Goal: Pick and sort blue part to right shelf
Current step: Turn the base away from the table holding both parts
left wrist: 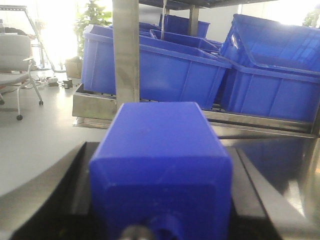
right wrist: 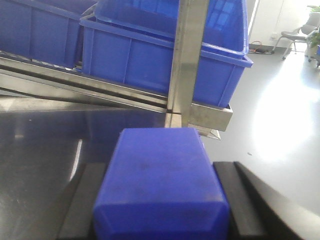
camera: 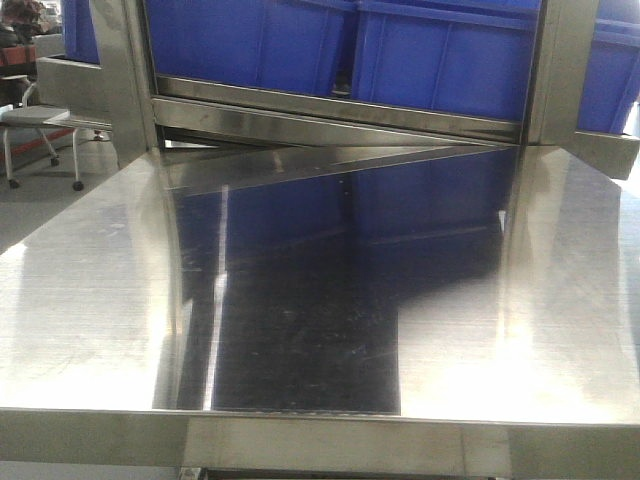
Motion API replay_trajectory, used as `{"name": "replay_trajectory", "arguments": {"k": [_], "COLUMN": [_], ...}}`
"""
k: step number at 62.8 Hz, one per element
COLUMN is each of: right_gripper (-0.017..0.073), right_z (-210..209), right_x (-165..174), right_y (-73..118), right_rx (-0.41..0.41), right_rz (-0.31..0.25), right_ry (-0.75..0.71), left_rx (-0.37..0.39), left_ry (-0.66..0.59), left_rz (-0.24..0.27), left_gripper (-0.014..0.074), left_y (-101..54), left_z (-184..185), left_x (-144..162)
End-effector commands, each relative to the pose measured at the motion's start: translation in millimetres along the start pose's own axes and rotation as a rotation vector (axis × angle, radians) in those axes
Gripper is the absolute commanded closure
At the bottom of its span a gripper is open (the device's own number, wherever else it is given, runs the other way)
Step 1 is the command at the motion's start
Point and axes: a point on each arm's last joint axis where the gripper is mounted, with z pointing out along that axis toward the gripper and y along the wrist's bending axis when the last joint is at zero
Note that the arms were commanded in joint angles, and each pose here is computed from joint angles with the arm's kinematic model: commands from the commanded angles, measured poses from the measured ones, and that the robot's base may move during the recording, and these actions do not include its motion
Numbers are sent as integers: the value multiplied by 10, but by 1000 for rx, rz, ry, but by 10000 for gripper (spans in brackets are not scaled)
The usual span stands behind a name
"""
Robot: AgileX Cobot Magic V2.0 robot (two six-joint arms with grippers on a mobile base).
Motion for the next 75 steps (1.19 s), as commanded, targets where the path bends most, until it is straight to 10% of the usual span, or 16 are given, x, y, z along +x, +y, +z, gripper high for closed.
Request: {"name": "replay_trajectory", "arguments": {"k": [1, 75], "right_gripper": [172, 172], "right_z": [-14, -14], "right_x": [-180, -180], "right_y": [1, 1], "right_rx": [-4, -4], "right_rz": [-18, -18], "right_ry": [-115, -115], "left_rx": [6, 6], "left_ry": [-110, -110], "left_rz": [-1, -1], "left_gripper": [301, 301], "left_y": [-6, -6], "left_z": [-16, -16], "left_x": [-171, -171]}}
